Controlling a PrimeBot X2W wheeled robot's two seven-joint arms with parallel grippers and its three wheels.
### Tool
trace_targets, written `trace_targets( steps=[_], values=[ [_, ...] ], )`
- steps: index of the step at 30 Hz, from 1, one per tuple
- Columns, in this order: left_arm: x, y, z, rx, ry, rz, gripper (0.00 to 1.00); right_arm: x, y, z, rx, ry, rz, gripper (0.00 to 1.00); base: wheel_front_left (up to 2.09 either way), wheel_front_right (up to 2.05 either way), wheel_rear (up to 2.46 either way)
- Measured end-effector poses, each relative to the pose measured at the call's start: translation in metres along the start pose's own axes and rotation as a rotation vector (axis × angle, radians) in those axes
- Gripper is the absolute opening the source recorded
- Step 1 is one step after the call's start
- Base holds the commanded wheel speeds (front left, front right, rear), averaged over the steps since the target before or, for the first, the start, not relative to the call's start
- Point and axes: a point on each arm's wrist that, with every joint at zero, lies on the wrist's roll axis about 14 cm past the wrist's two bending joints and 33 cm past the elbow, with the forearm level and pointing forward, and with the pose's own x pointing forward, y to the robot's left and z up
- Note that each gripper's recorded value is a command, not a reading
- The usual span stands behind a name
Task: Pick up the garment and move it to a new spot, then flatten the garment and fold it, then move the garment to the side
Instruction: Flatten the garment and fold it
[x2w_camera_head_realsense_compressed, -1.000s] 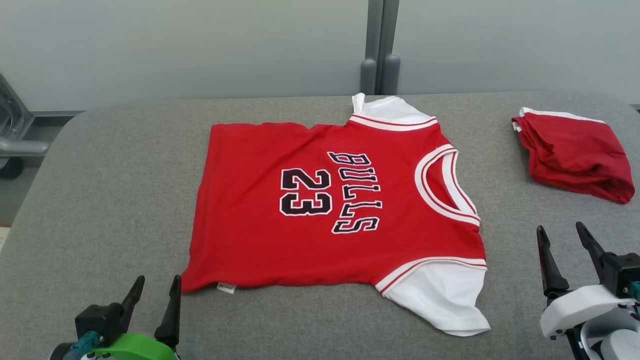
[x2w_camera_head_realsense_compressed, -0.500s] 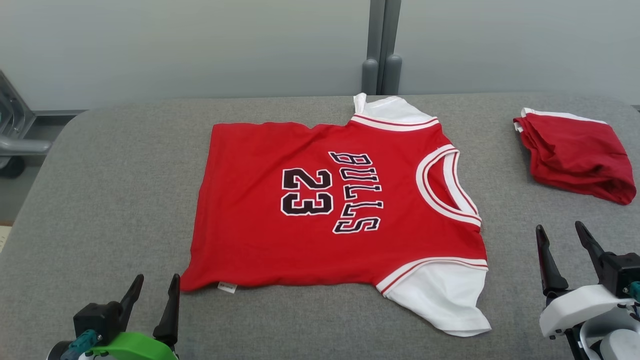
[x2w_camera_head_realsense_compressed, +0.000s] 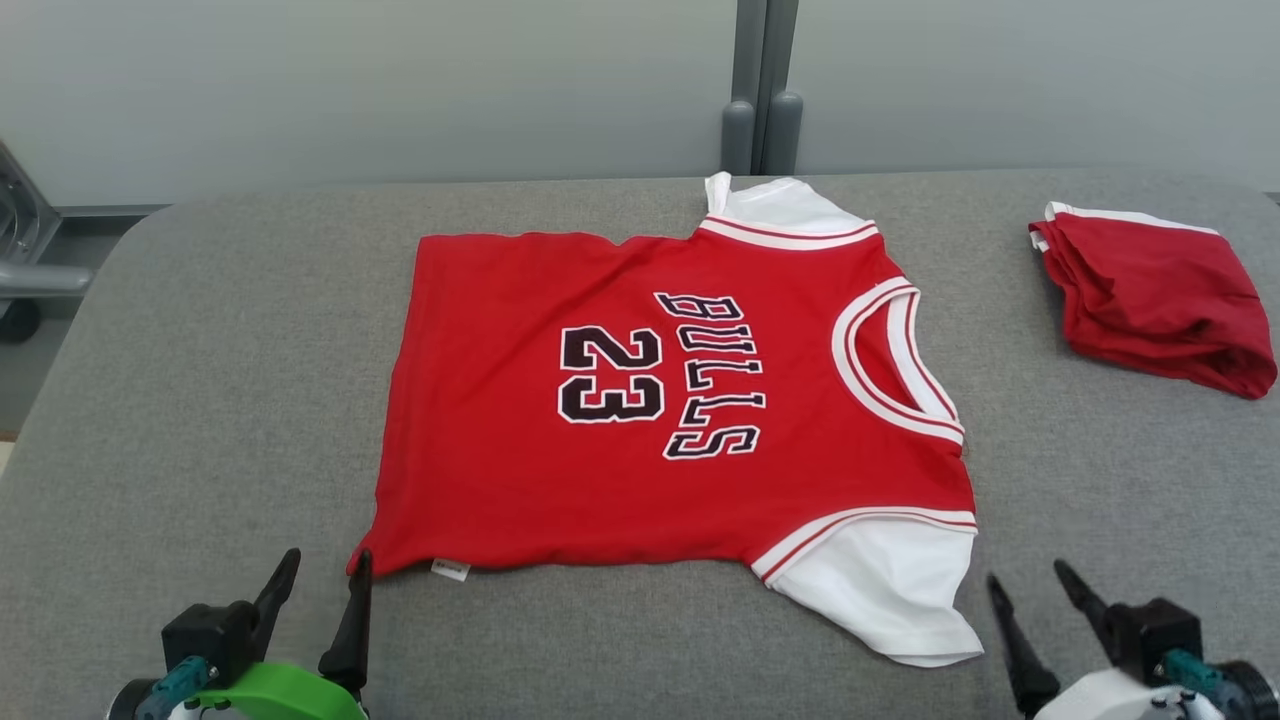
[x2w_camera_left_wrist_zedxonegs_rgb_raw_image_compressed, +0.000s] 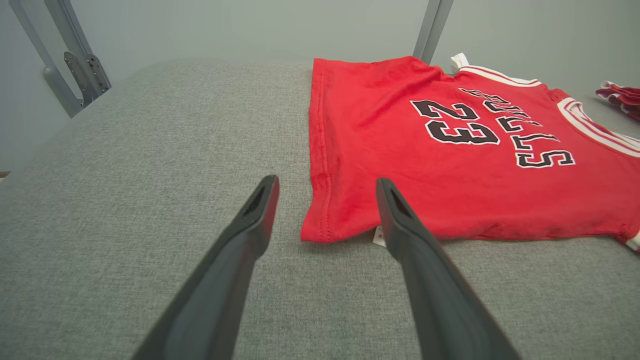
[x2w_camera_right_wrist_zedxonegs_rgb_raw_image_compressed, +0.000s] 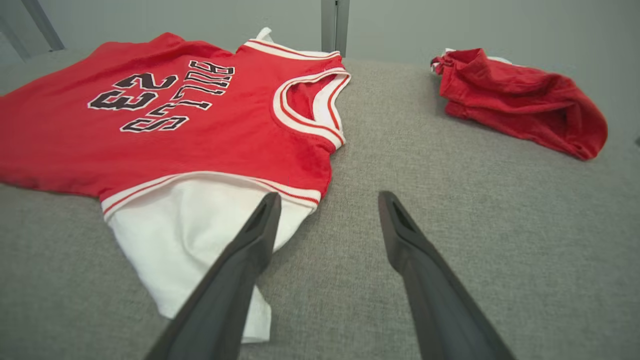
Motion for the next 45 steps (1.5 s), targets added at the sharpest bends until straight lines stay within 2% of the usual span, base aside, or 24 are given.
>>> trace_targets(
  steps=[5, 15, 16, 18, 19, 20, 22, 23, 24, 36, 45],
  values=[
    [0.007, -0.006, -0.003, -0.012, 0.011, -0.011, 1.0, -0.016, 0.037, -0.046, 0.052, 0.146, 0.102, 1.0, 0.0, 0.0, 0.0],
    [0.01, -0.003, -0.006, -0.012, 0.02, -0.002, 1.0, -0.013, 0.045, -0.063, 0.062, 0.208, 0.133, 1.0, 0.0, 0.0, 0.0],
    [0.011, -0.003, -0.004, -0.011, 0.018, -0.004, 1.0, -0.013, 0.045, -0.064, 0.065, 0.211, 0.132, 0.95, 0.0, 0.0, 0.0],
    [0.013, -0.004, -0.003, -0.01, 0.014, -0.006, 1.0, -0.01, 0.047, -0.066, 0.071, 0.218, 0.137, 0.45, 0.0, 0.0, 0.0],
    [0.014, -0.003, -0.002, -0.01, 0.012, -0.004, 1.0, -0.008, 0.048, -0.065, 0.074, 0.218, 0.144, 0.3, 0.0, 0.0, 0.0],
    [0.014, -0.002, -0.003, -0.01, 0.014, -0.002, 1.0, -0.007, 0.05, -0.065, 0.08, 0.218, 0.15, 0.24, 0.0, 0.0, 0.0],
    [0.013, -0.002, -0.006, -0.01, 0.024, 0.0, 1.0, -0.004, 0.05, -0.066, 0.084, 0.221, 0.15, 0.18, 0.0, 0.0, 0.0],
    [0.013, -0.002, -0.008, -0.008, 0.031, 0.0, 1.0, -0.004, 0.05, -0.067, 0.085, 0.226, 0.152, 0.04, 0.0, 0.0, 0.0],
    [0.013, -0.002, -0.011, -0.007, 0.04, 0.0, 1.0, -0.005, 0.051, -0.07, 0.089, 0.236, 0.158, 0.0, 0.0, 0.0, 0.0],
    [0.006, 0.004, -0.057, 0.033, 0.228, -0.004, 1.0, 0.003, 0.05, -0.073, 0.096, 0.253, 0.167, 0.0, 0.0, 0.0, 0.0],
    [0.025, -0.001, -0.06, 0.083, 0.253, -0.042, 1.0, 0.013, 0.045, -0.069, 0.1, 0.241, 0.158, 0.0, 0.0, 0.0, 0.0]
  ],
)
